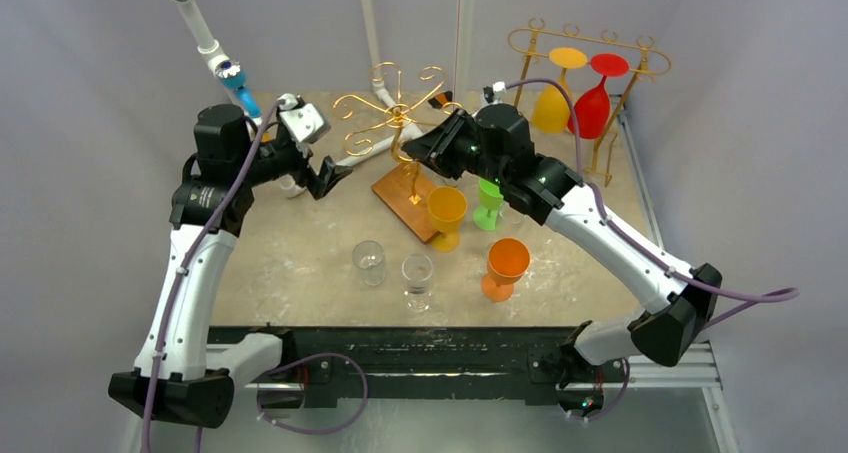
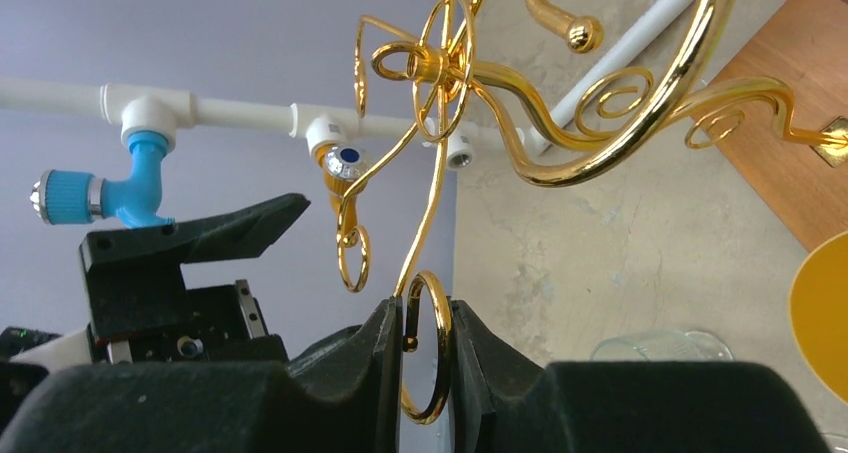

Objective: Place the wine glass upside down on the wine glass rack
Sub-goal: Move the wine rack to the center of the board.

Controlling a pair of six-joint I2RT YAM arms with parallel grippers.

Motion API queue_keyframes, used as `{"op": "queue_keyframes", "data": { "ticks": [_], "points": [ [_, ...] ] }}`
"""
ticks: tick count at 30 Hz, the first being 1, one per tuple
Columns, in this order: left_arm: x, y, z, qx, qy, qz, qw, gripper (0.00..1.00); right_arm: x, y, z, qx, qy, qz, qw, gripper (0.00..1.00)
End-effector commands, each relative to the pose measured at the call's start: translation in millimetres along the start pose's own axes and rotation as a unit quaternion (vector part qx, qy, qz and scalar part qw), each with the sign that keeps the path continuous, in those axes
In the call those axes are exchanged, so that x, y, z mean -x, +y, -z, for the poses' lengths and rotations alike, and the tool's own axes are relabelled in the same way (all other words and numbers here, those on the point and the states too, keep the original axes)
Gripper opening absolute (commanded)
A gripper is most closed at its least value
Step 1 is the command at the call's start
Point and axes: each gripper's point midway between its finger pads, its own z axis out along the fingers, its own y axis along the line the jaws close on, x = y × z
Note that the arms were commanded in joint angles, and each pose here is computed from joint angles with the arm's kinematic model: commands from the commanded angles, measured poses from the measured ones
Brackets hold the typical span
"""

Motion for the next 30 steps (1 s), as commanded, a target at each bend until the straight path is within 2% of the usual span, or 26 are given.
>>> {"op": "queue_keyframes", "data": {
  "ticks": [1, 5, 8, 12, 17, 20, 23, 27, 30],
  "points": [
    [22.4, -6.8, 15.0, -0.002, -0.04, -0.12, 0.992, 0.96, 15.1, 29.8, 10.9, 0.059, -0.012, 0.003, 0.998, 0.0],
    [23.8, -0.6, 10.3, 0.0, -0.046, -0.161, 0.986, 0.92, 12.4, 17.3, 7.8, 0.05, -0.009, -0.005, 0.999, 0.02],
    [21.8, -3.7, 8.4, -0.012, -0.052, -0.22, 0.974, 0.89, 11.2, 9.1, 4.5, 0.044, -0.006, -0.009, 0.999, 0.02],
    [33.0, -6.4, 9.5, -0.002, -0.086, -0.321, 0.943, 0.86, 9.3, 0.7, 0.0, 0.037, 0.001, -0.012, 0.999, 0.03],
    [46.1, -6.7, 6.6, 0.026, -0.121, -0.421, 0.899, 0.75, 7.5, -3.6, -4.0, 0.038, 0.009, -0.019, 0.999, 0.03],
    [47.9, -10.6, 2.8, 0.036, -0.137, -0.483, 0.864, 0.65, 9.7, -4.6, -5.0, 0.04, 0.011, -0.023, 0.999, 0.02],
    [44.4, -16.5, -6.2, 0.037, -0.142, -0.524, 0.839, 0.6, 9.9, -5.4, -5.9, 0.04, 0.013, -0.023, 0.999, 0.02],
    [39.1, -28.0, -21.8, 0.02, -0.13, -0.542, 0.83, 0.49, 9.9, -8.4, -5.7, 0.037, 0.014, -0.024, 0.999, 0.02],
    [41.7, -30.9, -27.2, 0.027, -0.139, -0.554, 0.82, 0.32, 9.5, -10.8, -5.4, 0.037, 0.017, -0.024, 0.999, 0.02]
  ]
}}
